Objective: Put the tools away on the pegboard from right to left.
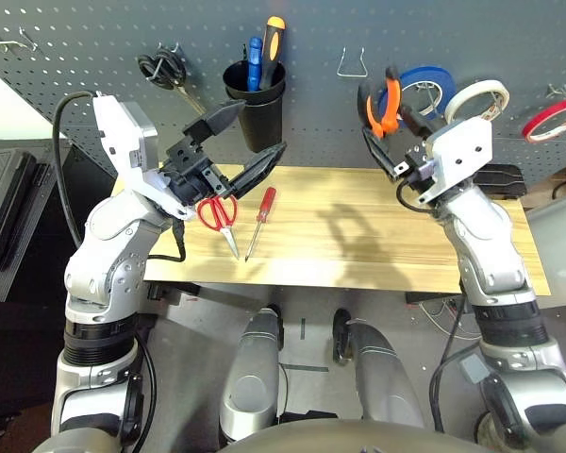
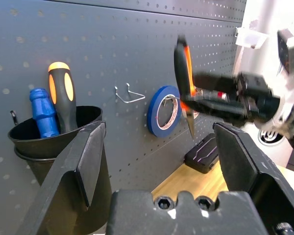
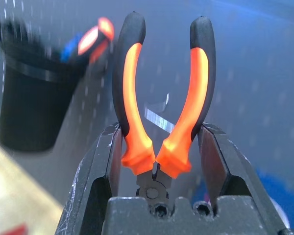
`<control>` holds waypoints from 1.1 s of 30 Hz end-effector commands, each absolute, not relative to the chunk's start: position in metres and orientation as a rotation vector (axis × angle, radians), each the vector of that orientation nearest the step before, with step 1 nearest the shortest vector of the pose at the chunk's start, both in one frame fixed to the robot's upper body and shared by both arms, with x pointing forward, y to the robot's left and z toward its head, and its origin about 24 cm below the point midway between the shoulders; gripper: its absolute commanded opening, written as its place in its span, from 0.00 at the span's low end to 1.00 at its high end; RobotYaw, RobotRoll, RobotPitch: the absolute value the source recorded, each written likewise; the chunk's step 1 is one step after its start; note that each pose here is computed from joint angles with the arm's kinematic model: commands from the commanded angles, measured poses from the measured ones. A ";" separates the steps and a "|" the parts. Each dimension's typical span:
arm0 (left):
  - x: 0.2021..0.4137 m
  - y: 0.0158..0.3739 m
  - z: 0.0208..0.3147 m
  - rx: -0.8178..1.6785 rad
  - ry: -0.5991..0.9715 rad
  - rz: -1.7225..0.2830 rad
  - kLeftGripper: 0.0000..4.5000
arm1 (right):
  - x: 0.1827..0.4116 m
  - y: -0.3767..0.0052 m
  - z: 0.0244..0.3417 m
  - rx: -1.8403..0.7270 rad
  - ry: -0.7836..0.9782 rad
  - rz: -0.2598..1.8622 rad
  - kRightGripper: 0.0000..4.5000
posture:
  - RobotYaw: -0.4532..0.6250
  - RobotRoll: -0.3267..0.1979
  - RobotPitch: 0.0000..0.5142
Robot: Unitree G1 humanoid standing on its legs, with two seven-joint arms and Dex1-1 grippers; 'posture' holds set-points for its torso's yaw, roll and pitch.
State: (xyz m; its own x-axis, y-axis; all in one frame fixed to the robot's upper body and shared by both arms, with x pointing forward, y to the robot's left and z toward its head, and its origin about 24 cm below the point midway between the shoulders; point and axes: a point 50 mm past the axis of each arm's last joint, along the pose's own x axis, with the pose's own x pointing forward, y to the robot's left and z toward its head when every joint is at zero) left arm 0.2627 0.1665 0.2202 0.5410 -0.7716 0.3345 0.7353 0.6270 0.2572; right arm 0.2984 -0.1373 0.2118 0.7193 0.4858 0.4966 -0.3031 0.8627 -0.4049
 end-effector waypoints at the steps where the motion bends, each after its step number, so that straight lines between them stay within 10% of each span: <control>1: 0.263 0.164 0.219 0.089 -0.444 -0.911 1.00 | 0.295 -0.136 0.230 -0.286 -0.709 0.416 0.55 | 0.70 0.62 0.46; 18: 0.267 0.162 0.217 0.096 -0.441 -0.915 1.00 | 0.335 -0.110 0.280 -0.204 -0.852 0.354 0.55 | 0.70 0.62 0.45; 33: 0.265 0.164 0.215 0.105 -0.434 -0.896 1.00 | 0.369 -0.098 0.263 -0.162 -0.751 0.334 0.55 | 0.73 0.62 0.48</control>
